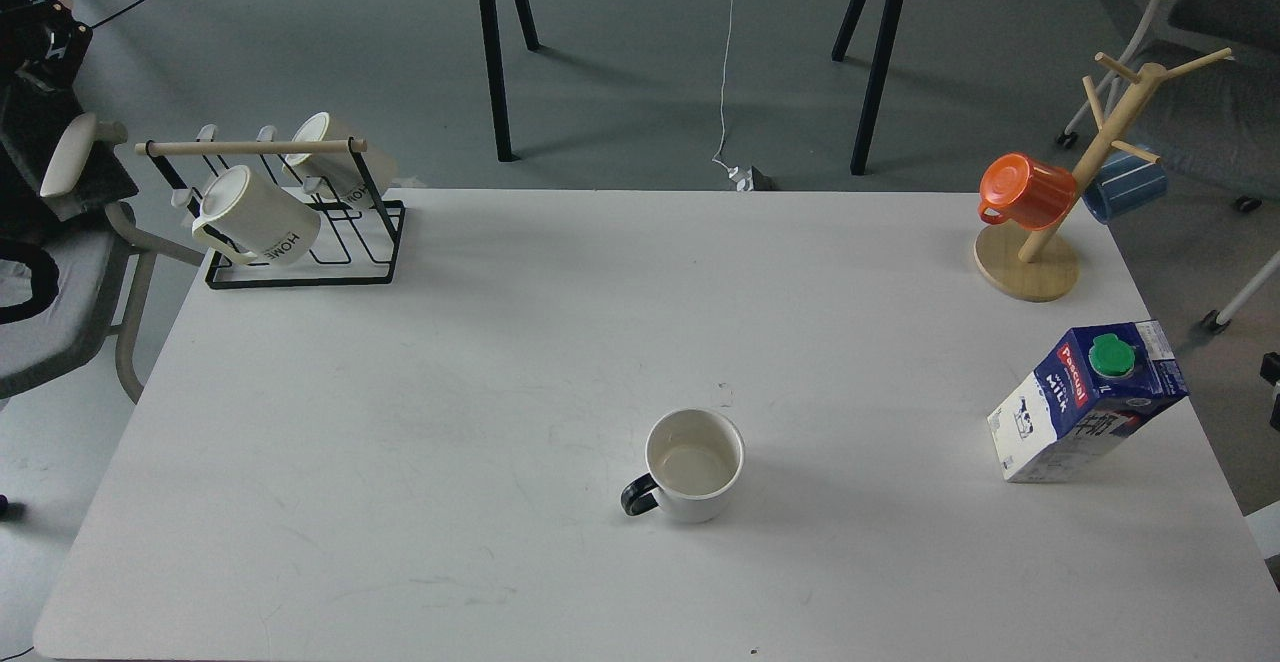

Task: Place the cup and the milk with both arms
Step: 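Reach the right gripper to the milk carton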

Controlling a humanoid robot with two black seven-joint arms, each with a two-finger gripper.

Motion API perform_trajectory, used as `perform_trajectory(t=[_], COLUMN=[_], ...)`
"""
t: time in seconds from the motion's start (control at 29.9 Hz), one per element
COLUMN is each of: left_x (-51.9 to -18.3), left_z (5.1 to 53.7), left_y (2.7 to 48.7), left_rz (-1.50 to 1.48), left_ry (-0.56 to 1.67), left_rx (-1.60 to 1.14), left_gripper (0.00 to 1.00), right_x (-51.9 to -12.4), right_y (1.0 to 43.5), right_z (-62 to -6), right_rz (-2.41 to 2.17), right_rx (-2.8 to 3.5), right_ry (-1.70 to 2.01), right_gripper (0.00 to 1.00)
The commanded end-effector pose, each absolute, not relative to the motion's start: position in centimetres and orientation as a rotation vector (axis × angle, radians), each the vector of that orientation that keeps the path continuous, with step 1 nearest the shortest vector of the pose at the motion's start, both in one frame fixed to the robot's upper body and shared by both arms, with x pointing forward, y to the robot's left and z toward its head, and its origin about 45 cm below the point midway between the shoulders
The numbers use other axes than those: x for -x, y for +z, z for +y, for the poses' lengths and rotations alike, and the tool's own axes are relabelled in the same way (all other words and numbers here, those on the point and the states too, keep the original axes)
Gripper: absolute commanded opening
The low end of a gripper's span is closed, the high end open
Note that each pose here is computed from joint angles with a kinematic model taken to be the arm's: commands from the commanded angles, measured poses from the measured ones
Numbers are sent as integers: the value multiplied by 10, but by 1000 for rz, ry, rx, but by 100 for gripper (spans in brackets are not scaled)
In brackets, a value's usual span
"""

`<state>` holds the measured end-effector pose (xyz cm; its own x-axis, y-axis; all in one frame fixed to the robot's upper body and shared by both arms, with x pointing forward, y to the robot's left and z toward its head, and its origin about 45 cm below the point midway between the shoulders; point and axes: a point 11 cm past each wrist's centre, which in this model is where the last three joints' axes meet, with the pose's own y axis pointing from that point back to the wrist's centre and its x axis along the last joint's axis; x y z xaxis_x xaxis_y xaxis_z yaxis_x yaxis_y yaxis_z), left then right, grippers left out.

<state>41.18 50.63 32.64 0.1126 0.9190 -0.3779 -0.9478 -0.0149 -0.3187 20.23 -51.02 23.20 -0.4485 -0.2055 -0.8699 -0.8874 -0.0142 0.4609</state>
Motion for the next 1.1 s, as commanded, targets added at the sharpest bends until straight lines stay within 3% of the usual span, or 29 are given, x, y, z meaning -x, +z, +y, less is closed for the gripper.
perform_trajectory(t=[0.0,0.3,0.54,1.07], left_x=[-412,-418,-418,-412], left_z=[506,492,488,492], left_y=[325,304,299,288], left_rz=[66,115,126,143], left_ry=[1482,1478,1475,1490], left_rx=[564,577,574,554], left_gripper=[100,100,100,100], right_x=[-173,-142,-164,-183], right_y=[211,167,142,119], right_z=[-514,-495,-452,-430], right_rz=[1751,1737,1578,1538], right_rx=[1064,986,1084,1111], right_ry=[1573,1687,1712,1720], right_gripper=[98,99,99,99])
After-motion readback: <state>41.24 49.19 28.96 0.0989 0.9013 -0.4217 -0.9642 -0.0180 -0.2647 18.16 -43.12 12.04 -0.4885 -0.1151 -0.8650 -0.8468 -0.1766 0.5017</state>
